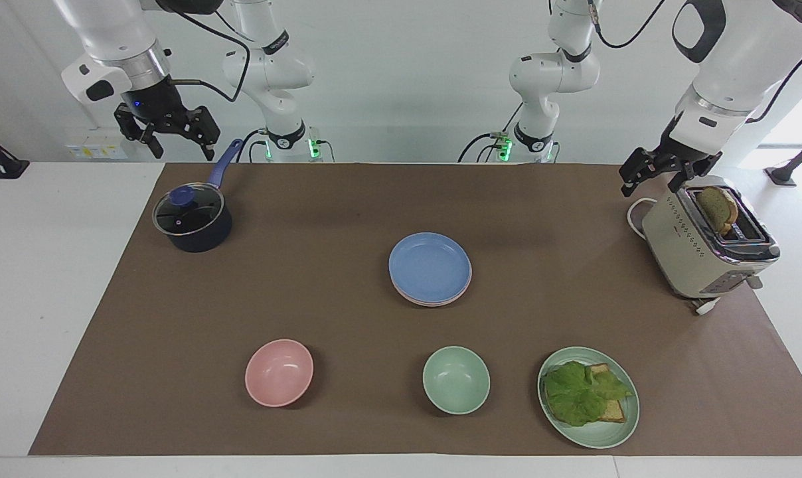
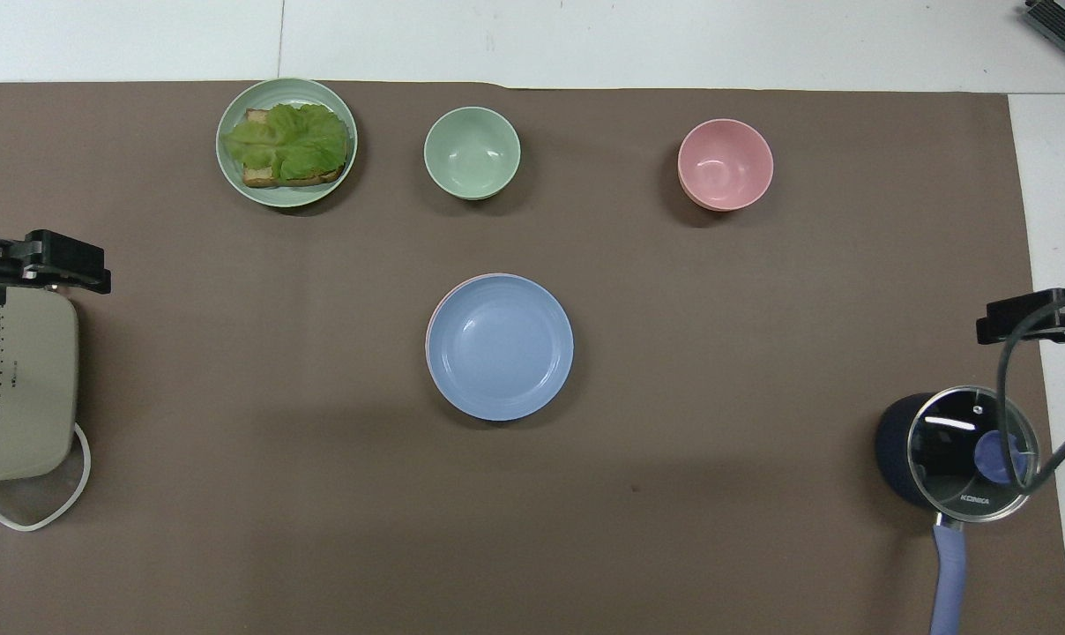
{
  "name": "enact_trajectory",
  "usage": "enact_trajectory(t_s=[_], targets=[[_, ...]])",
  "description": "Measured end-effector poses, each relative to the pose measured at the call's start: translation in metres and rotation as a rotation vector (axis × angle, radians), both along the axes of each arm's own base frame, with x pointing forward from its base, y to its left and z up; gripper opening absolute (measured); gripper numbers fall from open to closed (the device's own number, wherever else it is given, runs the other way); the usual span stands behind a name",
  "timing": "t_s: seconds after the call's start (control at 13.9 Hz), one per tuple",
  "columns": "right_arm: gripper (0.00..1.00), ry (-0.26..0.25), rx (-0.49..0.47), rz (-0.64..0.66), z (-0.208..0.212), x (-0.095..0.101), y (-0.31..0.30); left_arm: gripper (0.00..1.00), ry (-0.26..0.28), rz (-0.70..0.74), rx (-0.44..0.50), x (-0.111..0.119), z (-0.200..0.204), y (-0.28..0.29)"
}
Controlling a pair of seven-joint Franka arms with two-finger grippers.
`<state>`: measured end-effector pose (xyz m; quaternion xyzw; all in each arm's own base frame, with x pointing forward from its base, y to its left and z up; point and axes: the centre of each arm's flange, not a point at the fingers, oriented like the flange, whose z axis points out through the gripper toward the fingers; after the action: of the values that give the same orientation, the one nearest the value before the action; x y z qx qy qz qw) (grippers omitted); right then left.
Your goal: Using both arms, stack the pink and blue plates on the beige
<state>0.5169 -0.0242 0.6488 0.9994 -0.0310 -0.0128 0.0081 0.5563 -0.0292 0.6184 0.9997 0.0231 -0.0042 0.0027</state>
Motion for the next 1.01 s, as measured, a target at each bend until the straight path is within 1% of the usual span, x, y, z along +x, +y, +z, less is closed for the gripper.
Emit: enact_trajectory(t_s=[1.01], targets=[[1.0, 0.004, -0.001, 0.0, -0.0007, -0.0004, 0.0, 1.0, 0.0, 0.0, 0.0, 0.0, 0.0, 0.0]])
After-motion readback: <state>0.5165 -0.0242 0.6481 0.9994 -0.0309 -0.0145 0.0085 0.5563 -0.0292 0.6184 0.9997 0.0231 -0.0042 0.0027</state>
